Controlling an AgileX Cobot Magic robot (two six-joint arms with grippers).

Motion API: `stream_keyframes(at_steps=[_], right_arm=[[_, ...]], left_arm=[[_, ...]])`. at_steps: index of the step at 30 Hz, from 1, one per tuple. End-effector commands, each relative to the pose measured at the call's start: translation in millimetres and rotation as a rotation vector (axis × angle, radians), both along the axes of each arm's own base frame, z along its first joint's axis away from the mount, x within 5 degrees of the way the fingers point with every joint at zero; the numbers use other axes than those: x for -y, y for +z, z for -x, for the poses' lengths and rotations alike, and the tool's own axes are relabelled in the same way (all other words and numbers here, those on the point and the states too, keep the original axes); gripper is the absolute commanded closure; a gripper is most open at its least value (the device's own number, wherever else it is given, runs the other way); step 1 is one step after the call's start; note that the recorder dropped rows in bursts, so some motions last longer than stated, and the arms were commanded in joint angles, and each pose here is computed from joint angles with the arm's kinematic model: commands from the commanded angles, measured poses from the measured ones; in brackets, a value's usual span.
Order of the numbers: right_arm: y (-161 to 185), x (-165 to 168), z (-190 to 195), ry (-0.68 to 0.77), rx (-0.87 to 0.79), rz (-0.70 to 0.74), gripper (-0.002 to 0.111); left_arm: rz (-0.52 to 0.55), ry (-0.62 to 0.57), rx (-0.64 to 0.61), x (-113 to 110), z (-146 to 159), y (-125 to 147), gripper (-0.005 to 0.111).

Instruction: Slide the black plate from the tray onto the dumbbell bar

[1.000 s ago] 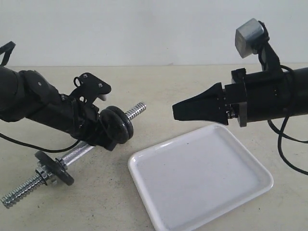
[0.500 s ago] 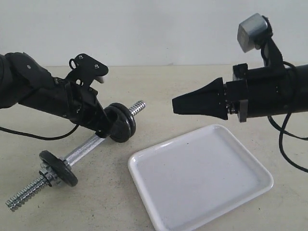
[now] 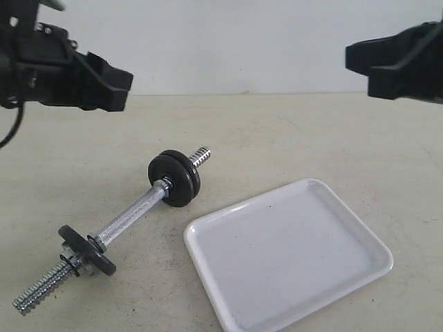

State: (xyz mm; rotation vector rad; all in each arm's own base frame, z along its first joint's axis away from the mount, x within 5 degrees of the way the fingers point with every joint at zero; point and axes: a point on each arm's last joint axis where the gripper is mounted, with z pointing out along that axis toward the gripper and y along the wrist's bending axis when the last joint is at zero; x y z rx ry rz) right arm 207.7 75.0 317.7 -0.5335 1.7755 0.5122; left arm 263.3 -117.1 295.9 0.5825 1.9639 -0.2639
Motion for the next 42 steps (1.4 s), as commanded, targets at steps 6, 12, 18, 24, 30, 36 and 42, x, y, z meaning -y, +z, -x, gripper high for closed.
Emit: stream_keyframes(at_steps=[6,12,18,24,30,36,42], right_arm=[[-9.7,30.2,77.8,-0.201,0.201,0.048,0.108],[-25.3,36.6,125.2,-0.210,0.292,-0.072,0.108],[-49.4,36.3,150.2,-0.169,0.323,-0.172,0.108],[-90.6,32.4,151.4,-0.131,0.214,-0.181,0.108],[-111.8,39.1,147.1,-0.216,0.163,-0.140,0.108],[-112.8,53.0,141.8,-0.376,0.177,-0.097,0.108],[-115.5,81.2,138.5,-0.709,0.127,-0.177,0.108]], left_arm=[[0.149,0.147,0.102,-42.0,80.1,-5.1,0.075],[0.274,0.182,0.103,-61.4,128.6,-25.1,0.075],[0.337,0.207,0.072,-73.8,159.2,-60.2,0.076],[0.353,0.242,-0.003,-80.4,173.9,-97.2,0.092],[0.393,0.312,-0.009,-86.6,176.9,-112.0,0.093],[0.373,0.329,0.061,-89.9,174.5,-107.8,0.093],[0.353,0.370,0.182,-96.0,171.0,-99.5,0.093]])
